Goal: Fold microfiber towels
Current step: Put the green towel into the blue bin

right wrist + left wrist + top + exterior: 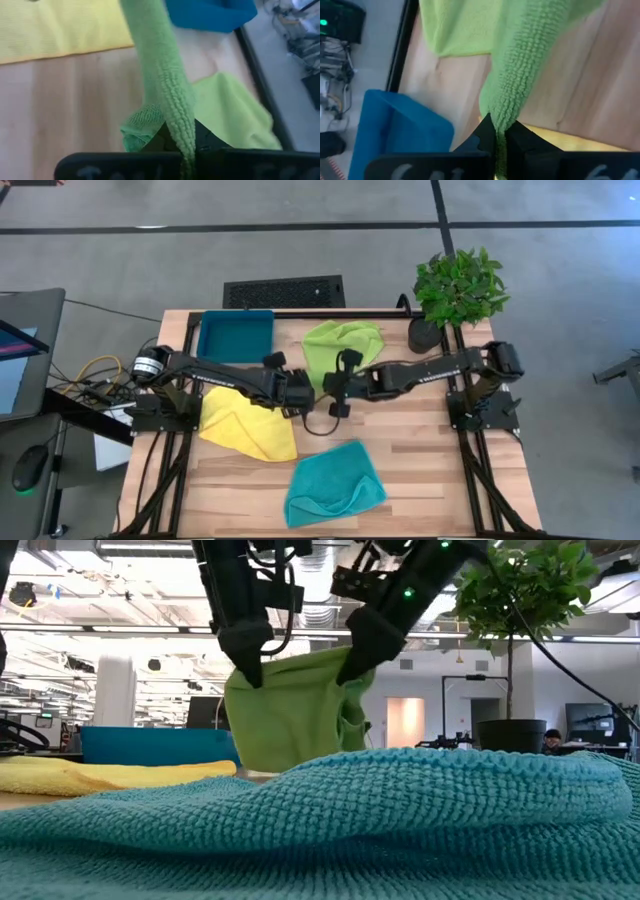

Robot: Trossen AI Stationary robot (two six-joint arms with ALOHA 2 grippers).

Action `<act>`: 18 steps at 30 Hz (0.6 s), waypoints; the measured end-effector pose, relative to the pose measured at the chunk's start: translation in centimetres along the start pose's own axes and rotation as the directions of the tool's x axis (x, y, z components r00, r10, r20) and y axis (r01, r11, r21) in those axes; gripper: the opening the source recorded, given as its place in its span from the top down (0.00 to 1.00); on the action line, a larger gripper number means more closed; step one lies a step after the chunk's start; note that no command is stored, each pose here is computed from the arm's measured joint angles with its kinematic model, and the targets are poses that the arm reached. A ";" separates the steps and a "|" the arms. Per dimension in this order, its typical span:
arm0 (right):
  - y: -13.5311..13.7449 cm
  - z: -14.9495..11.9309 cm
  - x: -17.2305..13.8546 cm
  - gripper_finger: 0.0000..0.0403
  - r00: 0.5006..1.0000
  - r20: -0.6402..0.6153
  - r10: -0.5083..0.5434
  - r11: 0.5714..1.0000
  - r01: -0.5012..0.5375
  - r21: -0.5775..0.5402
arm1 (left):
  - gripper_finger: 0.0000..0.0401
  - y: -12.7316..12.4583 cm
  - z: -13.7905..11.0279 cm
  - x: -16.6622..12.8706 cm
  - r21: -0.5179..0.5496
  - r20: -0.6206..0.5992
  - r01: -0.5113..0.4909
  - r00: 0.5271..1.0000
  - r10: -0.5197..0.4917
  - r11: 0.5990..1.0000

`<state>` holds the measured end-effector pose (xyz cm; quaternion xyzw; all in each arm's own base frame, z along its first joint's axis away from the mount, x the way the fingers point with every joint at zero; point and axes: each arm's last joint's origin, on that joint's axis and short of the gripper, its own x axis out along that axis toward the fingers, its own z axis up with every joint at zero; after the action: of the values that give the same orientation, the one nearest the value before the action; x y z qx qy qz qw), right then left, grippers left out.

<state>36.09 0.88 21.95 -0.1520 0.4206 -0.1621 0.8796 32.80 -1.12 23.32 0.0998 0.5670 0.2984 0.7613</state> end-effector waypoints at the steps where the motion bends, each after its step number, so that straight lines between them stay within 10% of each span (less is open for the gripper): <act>1: -0.5 0.2 0.1 0.98 1.000 0.003 -0.004 1.000 0.004 -0.011 | 1.00 0.1 -0.1 0.0 -0.002 -0.006 -0.011 1.000 0.011 1.000; 18: -7.2 3.1 1.5 0.97 0.962 0.269 0.034 0.997 -0.015 -0.073 | 1.00 6.2 -1.3 -1.5 -0.219 -0.044 -0.247 0.969 0.243 0.944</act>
<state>38.29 -5.83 25.72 -0.1985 0.3040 -0.1139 0.9248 29.17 2.73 27.11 0.0811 0.5193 0.4530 0.7201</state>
